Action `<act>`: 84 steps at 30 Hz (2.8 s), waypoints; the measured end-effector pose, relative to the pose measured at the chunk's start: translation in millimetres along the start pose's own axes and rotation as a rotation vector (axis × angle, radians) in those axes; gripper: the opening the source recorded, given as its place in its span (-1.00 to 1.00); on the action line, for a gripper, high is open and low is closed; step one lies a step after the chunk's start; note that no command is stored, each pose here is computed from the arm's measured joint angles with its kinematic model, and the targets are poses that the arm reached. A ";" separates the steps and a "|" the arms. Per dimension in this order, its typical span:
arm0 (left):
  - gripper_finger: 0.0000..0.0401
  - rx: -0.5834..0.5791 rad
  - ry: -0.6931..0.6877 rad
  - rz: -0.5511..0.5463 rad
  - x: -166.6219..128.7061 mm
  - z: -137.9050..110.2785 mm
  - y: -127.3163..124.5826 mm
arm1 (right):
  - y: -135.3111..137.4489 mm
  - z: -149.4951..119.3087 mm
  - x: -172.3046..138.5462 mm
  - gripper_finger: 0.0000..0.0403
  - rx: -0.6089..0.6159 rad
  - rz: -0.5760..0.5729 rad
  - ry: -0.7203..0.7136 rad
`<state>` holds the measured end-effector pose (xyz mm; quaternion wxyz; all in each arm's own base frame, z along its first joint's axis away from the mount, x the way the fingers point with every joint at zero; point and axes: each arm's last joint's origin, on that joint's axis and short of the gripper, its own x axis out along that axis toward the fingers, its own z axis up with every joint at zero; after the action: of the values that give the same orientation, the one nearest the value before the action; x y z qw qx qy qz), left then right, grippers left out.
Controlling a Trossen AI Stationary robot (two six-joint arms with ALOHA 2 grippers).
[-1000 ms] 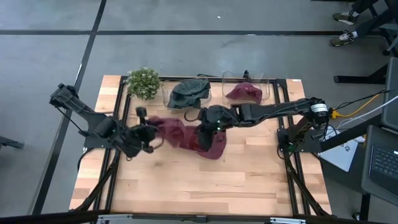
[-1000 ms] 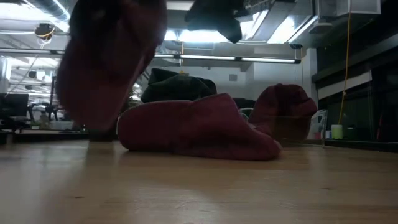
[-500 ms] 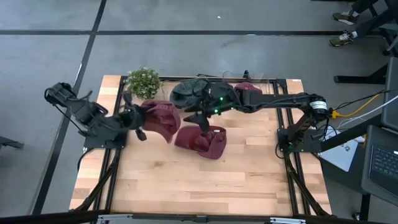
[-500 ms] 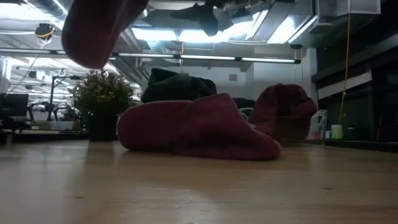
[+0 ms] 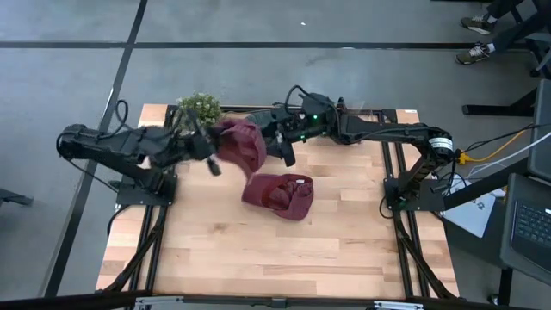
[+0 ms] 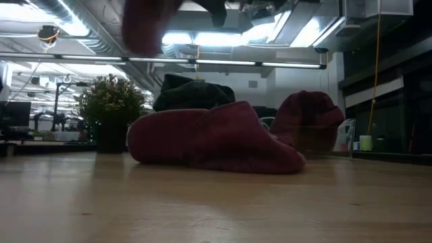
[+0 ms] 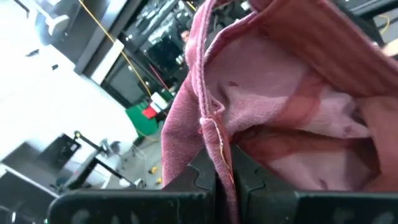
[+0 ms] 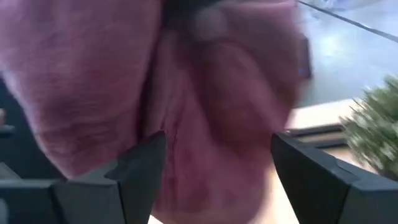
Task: Pick & Place hat
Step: Put the bottom red cap on the red cap in the right transparent bin
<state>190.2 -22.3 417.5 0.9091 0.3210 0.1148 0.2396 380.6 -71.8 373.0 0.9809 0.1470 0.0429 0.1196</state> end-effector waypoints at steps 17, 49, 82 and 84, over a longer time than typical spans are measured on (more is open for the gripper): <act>-0.96 -0.035 -0.080 -0.095 62.2 -7.8 -8.4 | -9.5 14.3 -7.1 0.43 -0.081 -0.012 -0.113; -0.89 -0.027 0.061 0.087 29.6 -15.9 19.5 | -21.4 12.8 -12.6 -0.95 -0.065 -0.023 -0.072; 0.00 -0.403 -0.131 -0.125 0.3 -13.0 34.0 | -14.1 11.9 -62.9 -0.95 -0.246 -0.450 0.236; -0.02 -0.379 -0.204 -0.076 3.2 -5.7 37.7 | -7.2 19.4 -63.8 -0.95 -0.275 -0.440 0.231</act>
<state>177.2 7.9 437.0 0.9684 0.1623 -0.0128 0.1889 322.8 -99.7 392.4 0.9826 -0.0147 0.1689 -0.0754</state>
